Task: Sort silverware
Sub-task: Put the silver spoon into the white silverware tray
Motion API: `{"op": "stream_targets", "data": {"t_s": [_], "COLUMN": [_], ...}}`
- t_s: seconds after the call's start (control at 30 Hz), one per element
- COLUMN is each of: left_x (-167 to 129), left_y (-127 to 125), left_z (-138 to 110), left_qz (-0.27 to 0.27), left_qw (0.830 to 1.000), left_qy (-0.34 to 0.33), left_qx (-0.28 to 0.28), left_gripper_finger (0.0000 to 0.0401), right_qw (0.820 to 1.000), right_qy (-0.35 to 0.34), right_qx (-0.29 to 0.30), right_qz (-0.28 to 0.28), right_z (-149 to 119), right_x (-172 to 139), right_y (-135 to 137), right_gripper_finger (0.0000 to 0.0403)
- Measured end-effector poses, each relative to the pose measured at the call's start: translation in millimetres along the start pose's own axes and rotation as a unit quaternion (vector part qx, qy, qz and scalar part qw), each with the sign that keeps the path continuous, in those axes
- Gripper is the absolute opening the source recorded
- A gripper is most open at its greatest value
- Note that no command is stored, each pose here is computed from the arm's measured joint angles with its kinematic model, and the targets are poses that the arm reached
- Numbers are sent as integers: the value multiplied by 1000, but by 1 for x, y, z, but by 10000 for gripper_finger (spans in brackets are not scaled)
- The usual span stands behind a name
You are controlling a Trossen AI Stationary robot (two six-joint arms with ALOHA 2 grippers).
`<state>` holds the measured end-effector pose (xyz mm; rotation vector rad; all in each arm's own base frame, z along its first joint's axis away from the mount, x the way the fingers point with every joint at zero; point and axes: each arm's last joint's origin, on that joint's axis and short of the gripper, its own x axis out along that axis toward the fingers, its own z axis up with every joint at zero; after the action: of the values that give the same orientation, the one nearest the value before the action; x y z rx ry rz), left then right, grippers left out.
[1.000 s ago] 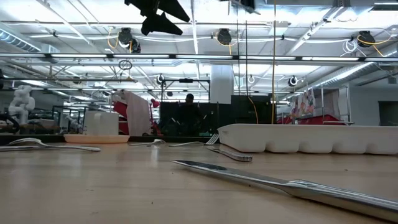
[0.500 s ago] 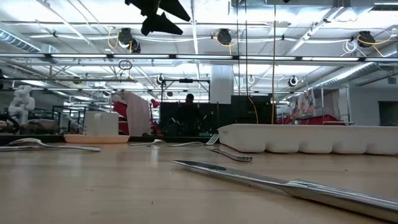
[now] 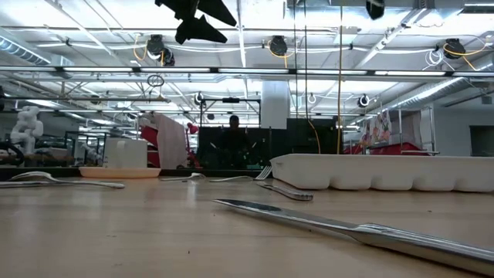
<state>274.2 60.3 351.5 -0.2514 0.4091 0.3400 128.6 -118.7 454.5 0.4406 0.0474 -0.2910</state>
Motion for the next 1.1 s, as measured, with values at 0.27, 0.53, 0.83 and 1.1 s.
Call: {"op": "stream_targets", "data": {"t_s": [0.27,0.53,0.83,1.1], "left_x": [0,0,0,0], "left_y": [0,0,2,2], "left_z": [0,0,0,0], "left_qz": [0,0,21,22], "left_qw": [1000,1000,1000,1000], "left_qy": [0,0,-5,-6], "left_qx": [0,0,0,-1], "left_gripper_finger": [258,258,258,258], "right_qw": [996,990,986,974], "right_qy": [-16,-28,-19,-23], "right_qx": [82,135,165,222], "right_qz": [-16,-32,-10,-33], "right_z": [-61,-109,-145,-192], "right_x": [-1,-5,3,7], "right_y": [-32,-55,-73,-96], "right_gripper_finger": [0,0,0,0]}}
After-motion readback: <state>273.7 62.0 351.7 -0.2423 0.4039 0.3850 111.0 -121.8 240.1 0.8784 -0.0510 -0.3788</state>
